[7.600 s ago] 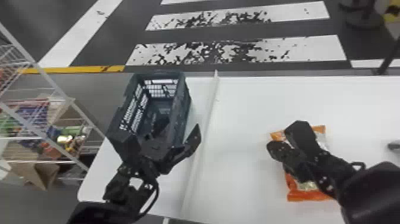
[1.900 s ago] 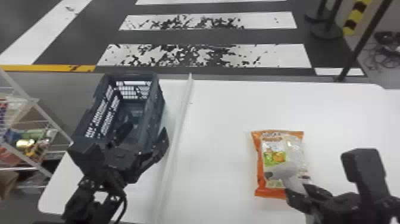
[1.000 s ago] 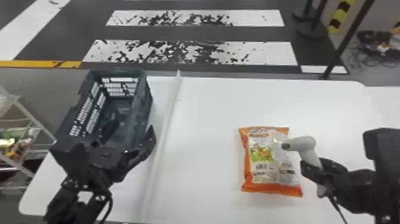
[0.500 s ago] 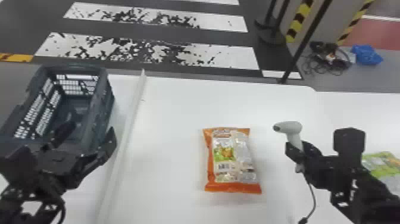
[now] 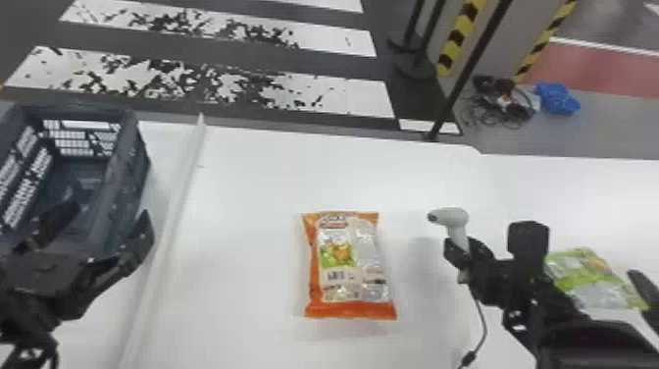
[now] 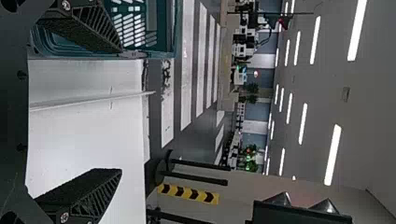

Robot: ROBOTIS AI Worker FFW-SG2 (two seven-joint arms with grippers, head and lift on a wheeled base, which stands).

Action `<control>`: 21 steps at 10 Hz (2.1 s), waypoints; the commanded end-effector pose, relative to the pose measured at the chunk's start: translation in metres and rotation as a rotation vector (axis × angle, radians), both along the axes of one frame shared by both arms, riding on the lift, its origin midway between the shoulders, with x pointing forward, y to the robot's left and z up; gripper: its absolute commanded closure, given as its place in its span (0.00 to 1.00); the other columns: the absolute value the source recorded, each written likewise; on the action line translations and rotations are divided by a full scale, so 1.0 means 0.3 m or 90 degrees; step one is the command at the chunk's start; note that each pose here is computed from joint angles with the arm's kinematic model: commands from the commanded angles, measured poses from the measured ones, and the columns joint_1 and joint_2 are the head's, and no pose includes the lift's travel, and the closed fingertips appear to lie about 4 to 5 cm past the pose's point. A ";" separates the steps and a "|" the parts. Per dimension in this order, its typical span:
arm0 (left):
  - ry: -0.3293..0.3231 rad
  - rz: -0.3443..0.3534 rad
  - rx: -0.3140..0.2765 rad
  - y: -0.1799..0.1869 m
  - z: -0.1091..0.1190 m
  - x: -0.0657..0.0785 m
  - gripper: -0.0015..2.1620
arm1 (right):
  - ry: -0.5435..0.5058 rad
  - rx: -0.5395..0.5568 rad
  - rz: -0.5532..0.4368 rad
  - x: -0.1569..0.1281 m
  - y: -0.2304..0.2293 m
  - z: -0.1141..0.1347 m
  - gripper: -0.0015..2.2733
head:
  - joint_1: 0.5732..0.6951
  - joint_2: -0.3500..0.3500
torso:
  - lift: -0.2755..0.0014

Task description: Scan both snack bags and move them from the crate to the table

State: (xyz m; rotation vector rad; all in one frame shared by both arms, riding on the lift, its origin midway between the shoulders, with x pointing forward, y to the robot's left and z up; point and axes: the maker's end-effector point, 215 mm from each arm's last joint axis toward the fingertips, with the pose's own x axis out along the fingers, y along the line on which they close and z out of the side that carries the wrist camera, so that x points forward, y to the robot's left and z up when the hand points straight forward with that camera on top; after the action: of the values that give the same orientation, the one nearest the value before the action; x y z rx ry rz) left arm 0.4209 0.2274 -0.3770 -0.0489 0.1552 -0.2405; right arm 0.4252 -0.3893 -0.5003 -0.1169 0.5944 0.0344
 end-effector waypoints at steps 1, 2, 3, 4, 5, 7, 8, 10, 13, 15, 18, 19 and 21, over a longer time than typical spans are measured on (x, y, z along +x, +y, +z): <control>0.001 -0.003 0.000 -0.004 -0.003 0.001 0.04 | 0.011 0.000 -0.004 0.001 -0.020 -0.029 0.99 | 1.00 0.20 | 0.68; 0.001 -0.002 0.001 -0.002 -0.003 0.001 0.04 | 0.018 0.000 -0.006 -0.001 -0.031 -0.047 0.99 | 1.00 0.19 | 0.68; 0.001 -0.002 0.001 -0.002 -0.003 0.001 0.04 | 0.022 0.001 -0.009 0.001 -0.041 -0.059 0.99 | 1.00 0.18 | 0.68; 0.001 -0.002 0.001 -0.002 -0.003 0.001 0.04 | 0.024 0.001 -0.010 0.000 -0.043 -0.067 0.99 | 1.00 0.18 | 0.68; 0.001 -0.004 0.000 -0.008 -0.001 0.003 0.04 | 0.030 -0.001 -0.012 -0.006 -0.052 -0.076 0.99 | 1.00 0.17 | 0.68; 0.000 -0.005 0.002 -0.007 0.001 0.005 0.04 | 0.038 -0.001 -0.013 -0.014 -0.056 -0.093 0.98 | 1.00 0.16 | 0.68; 0.000 -0.004 0.001 -0.007 0.001 0.005 0.04 | 0.039 0.002 -0.012 -0.016 -0.049 -0.101 0.95 | 1.00 0.16 | 0.68; 0.000 -0.004 0.001 -0.007 0.000 0.006 0.04 | 0.032 0.006 -0.010 -0.012 -0.043 -0.101 0.66 | 1.00 0.16 | 0.68; 0.000 -0.004 0.001 -0.007 0.000 0.006 0.04 | 0.019 0.015 -0.014 -0.010 -0.042 -0.075 0.02 | 1.00 0.17 | 0.68; 0.002 -0.004 0.000 -0.007 -0.002 0.006 0.04 | -0.020 0.050 -0.027 -0.027 -0.043 0.014 0.02 | 1.00 0.17 | 0.68; 0.002 -0.003 -0.001 -0.008 -0.003 0.006 0.04 | 0.004 0.204 0.017 -0.094 0.079 0.067 0.05 | 1.00 0.19 | 0.68; 0.003 -0.003 -0.001 -0.008 -0.005 0.005 0.04 | 0.037 0.224 0.023 -0.124 0.110 0.036 0.05 | 1.00 0.22 | 0.68; 0.006 -0.003 0.000 -0.006 -0.014 0.004 0.04 | 0.083 0.287 0.057 -0.166 0.200 0.005 0.05 | 1.00 0.26 | 0.68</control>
State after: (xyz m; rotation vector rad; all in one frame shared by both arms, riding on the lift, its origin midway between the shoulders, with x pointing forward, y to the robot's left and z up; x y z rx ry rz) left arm 0.4222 0.2254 -0.3797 -0.0501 0.1615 -0.2446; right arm 0.3790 -0.3346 -0.4954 0.2756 0.6784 0.2524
